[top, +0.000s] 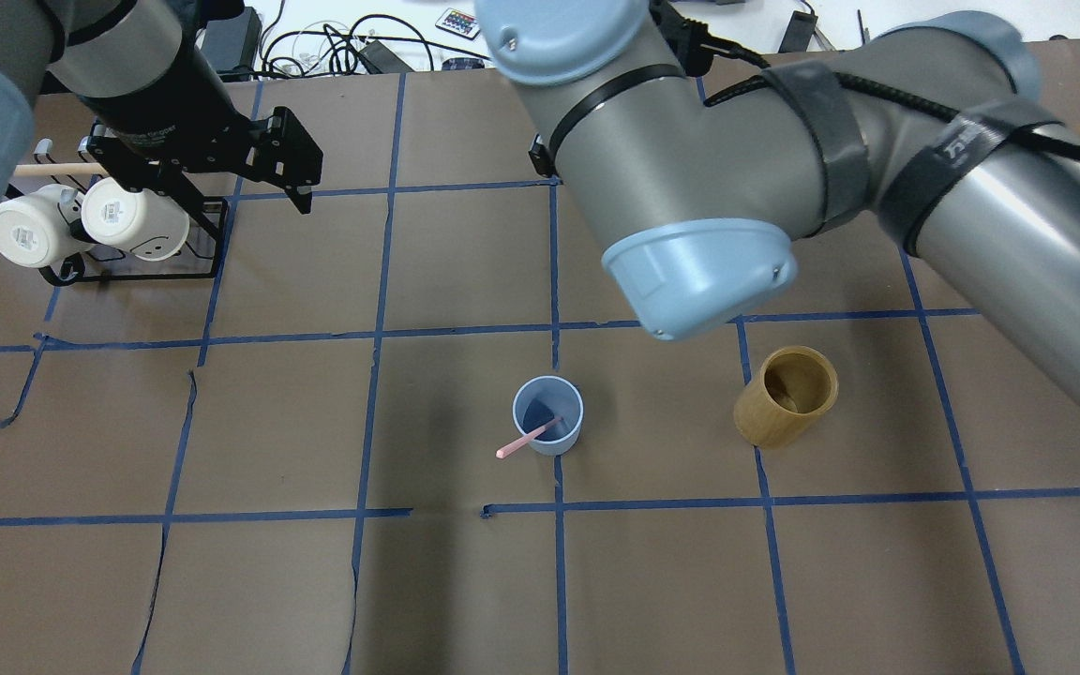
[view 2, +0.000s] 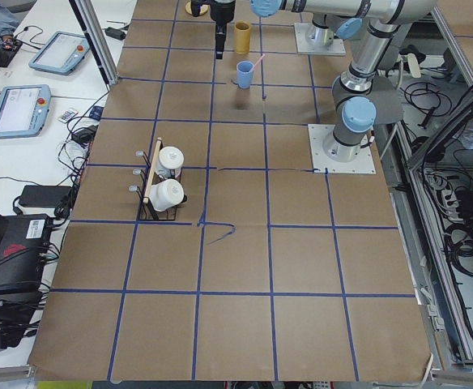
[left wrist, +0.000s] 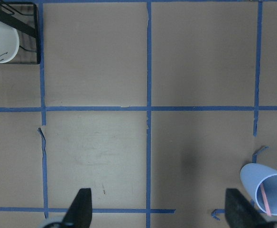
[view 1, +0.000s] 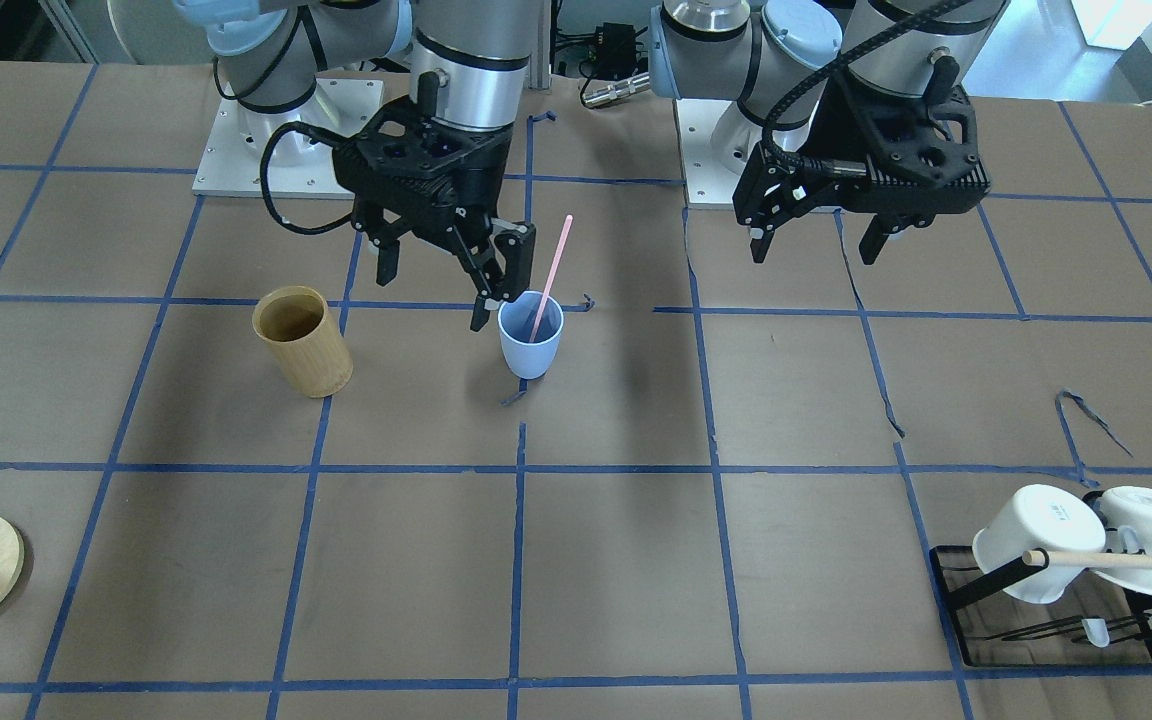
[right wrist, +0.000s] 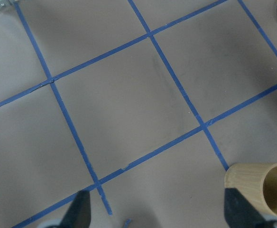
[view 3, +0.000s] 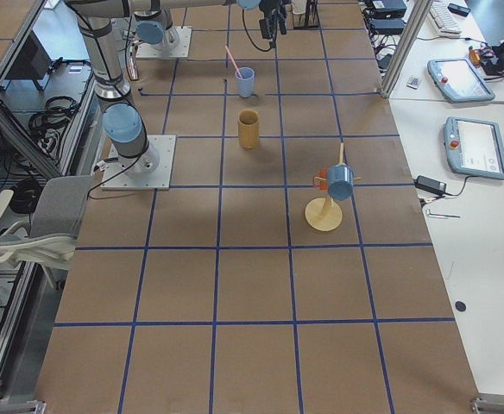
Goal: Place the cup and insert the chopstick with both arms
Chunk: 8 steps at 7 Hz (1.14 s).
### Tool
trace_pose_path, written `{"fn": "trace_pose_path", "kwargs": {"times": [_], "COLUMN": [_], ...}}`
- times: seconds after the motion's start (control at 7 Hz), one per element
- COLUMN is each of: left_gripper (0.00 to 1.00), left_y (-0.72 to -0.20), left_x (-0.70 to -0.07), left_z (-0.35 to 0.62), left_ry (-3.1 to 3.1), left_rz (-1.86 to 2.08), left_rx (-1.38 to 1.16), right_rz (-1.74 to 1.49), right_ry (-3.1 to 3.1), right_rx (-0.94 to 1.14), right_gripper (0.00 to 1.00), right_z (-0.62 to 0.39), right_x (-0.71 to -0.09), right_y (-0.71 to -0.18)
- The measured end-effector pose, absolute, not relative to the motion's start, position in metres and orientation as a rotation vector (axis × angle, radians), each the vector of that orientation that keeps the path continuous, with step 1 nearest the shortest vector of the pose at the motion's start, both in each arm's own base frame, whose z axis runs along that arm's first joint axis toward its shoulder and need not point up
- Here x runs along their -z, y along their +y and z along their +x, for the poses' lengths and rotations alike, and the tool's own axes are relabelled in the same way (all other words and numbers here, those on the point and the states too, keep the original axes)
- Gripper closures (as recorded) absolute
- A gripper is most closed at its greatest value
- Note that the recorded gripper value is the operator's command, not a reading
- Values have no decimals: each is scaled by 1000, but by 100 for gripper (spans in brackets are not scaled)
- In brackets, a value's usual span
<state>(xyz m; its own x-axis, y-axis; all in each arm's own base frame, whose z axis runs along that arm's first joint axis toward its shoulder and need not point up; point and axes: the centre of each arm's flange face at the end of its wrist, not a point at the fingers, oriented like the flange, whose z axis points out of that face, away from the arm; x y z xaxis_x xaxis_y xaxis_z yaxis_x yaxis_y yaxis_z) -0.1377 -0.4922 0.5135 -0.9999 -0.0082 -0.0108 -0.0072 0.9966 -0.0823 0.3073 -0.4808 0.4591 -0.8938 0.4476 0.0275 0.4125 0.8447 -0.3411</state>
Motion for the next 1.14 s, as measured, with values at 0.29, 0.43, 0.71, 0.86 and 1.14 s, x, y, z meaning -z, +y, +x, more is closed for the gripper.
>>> {"fn": "trace_pose_path", "kwargs": {"times": [0.29, 0.43, 0.71, 0.86, 1.14], "left_gripper": [0, 0, 0, 0, 0], "left_y": [-495, -495, -494, -494, -493], "left_x": [-513, -514, -515, -515, -516], "left_z": [-138, -138, -139, -140, -140], "left_ry": [3129, 3128, 3127, 3127, 3127], "left_rz": [-13, -12, -9, -6, -6], "left_rx": [130, 133, 136, 136, 138], "right_rz": [-608, -572, -493, -400, -173], "right_ry": [-2919, -2910, -2894, -2904, -2949], "right_rx": [-365, -313, -145, -44, 174], "right_gripper": [0, 0, 0, 0, 0], "right_z": [250, 218, 154, 131, 110], "right_x": [-462, -471, -491, -496, -494], "right_y": [-506, -517, -527, -525, -513]}}
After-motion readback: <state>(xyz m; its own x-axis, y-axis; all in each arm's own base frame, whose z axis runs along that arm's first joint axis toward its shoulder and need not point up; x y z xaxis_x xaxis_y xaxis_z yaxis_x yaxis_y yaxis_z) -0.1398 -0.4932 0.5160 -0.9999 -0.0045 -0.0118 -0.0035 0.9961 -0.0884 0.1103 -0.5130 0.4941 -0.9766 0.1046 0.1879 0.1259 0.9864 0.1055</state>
